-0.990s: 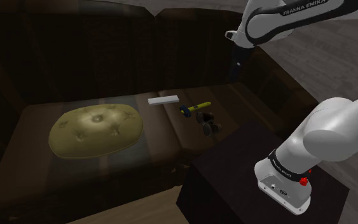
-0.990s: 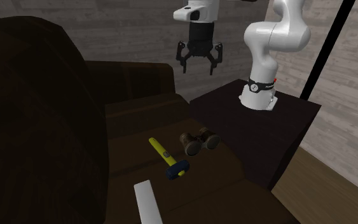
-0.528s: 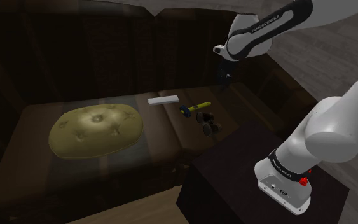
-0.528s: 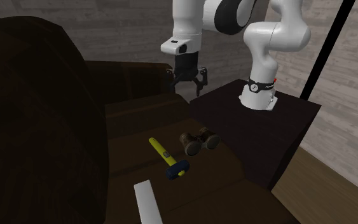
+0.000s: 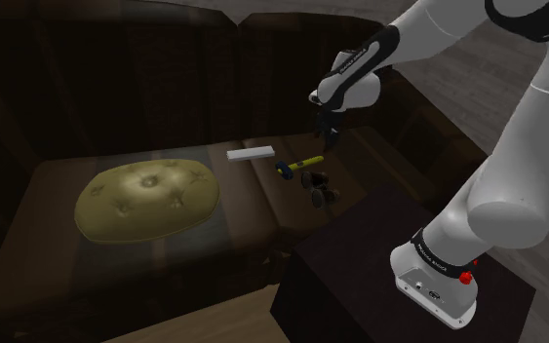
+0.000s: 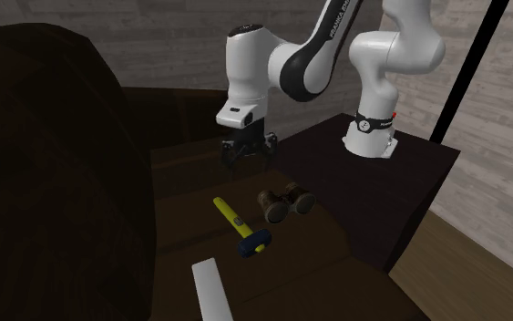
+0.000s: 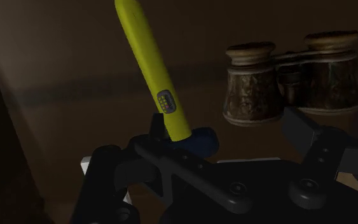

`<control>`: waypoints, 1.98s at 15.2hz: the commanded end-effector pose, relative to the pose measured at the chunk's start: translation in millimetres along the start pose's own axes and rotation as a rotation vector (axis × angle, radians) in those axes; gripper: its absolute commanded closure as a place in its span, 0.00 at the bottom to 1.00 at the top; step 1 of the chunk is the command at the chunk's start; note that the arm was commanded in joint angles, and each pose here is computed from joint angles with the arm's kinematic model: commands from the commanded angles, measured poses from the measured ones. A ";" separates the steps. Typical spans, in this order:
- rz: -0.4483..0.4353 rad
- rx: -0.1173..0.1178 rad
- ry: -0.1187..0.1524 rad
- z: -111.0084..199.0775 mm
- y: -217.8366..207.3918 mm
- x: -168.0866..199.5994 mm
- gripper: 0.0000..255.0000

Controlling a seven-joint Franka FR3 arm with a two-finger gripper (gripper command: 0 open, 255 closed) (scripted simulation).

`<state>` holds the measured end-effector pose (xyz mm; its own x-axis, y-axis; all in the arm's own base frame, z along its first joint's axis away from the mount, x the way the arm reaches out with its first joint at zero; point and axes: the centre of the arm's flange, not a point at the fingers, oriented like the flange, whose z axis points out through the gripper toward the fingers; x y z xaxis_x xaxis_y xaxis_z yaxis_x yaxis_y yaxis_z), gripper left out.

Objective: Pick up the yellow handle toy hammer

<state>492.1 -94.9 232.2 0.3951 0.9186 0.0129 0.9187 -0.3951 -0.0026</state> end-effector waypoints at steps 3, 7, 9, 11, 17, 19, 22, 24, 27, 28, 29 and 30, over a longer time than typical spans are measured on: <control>-0.130 0.008 0.005 48.7 24.4 10.0 0.00; -0.254 0.015 0.010 95.3 46.1 23.9 0.00; -0.298 0.017 0.012 111.6 53.2 29.5 0.00; -0.298 0.017 0.012 122.2 53.2 29.4 0.00; -0.298 0.017 0.012 151.6 53.3 29.0 0.00; -0.298 0.017 0.012 151.2 53.8 29.0 1.00; -0.298 0.017 0.012 151.4 53.8 28.8 1.00; -0.298 0.017 0.012 151.5 53.8 28.7 1.00; -0.298 0.017 0.012 151.4 53.7 28.7 1.00; -0.298 0.017 0.012 151.6 53.3 29.0 1.00; -0.298 0.017 0.012 146.3 53.3 29.0 1.00; -0.298 0.017 0.012 141.0 53.3 29.1 1.00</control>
<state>553.4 -87.4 86.8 0.1076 0.9938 0.0271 0.9941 -0.1073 -0.0143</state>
